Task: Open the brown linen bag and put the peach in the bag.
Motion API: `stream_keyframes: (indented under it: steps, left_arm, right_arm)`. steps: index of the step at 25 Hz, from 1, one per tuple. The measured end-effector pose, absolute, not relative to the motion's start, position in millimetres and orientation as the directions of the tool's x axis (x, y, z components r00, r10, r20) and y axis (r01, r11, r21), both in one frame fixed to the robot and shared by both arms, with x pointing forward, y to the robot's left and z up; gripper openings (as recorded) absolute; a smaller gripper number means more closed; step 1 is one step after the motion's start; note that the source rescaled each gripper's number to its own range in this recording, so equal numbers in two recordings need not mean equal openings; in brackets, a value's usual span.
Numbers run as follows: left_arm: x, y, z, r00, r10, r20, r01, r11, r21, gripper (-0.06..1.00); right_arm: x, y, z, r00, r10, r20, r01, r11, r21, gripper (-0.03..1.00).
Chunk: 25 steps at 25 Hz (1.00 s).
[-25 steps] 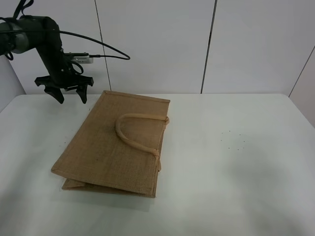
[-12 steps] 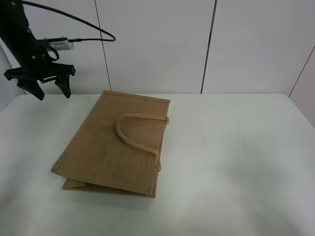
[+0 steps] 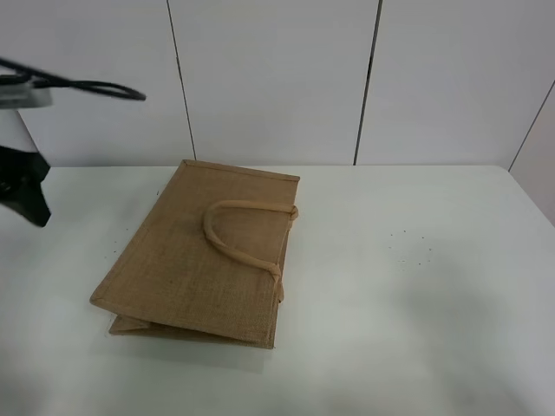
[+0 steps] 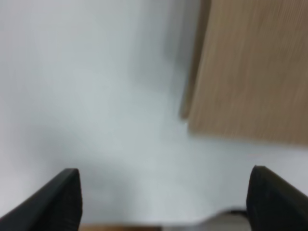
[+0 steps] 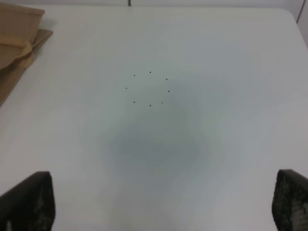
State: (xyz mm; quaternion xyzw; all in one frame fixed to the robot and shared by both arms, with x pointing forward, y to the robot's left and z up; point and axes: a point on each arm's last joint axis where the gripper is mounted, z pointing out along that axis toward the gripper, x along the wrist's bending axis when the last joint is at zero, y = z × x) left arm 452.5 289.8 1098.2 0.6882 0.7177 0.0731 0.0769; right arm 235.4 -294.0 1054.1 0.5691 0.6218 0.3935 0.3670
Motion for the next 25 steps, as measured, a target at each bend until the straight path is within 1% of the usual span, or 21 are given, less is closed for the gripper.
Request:
stream_keyframes:
  steps: [2,4,9,14,20,25]
  left_arm:
    - [421,292,1093,-0.04,0.999,-0.009,0.974,0.041,0.223,1.0]
    - [392,294,1080,-0.027,1.0,-0.006,0.974,0.028,0.225,1.0]
    - [338,297,1053,0.033,0.999,0.004,0.933,-0.033,0.357,1.0]
    - [300,299,1031,0.058,0.998,0.014,0.896,-0.058,0.441,1.0]
    - [274,300,1038,0.056,0.998,0.013,0.801,-0.052,0.597,1.0]
    - [258,301,1041,0.054,0.998,0.012,0.73,-0.048,0.682,1.0]
  right_arm:
    - [235,-294,1054,-0.083,0.997,-0.009,0.419,0.043,0.907,1.0]
    - [235,-294,1054,-0.083,0.997,-0.009,0.419,0.043,0.907,1.0]
    - [235,-294,1054,-0.084,0.996,-0.007,0.419,0.042,0.907,1.0]
    - [235,-294,1054,-0.084,0.996,-0.007,0.419,0.042,0.907,1.0]
    - [235,-294,1054,-0.084,0.996,-0.007,0.419,0.042,0.907,1.0]
    - [235,-294,1054,-0.084,0.996,-0.007,0.419,0.042,0.907,1.0]
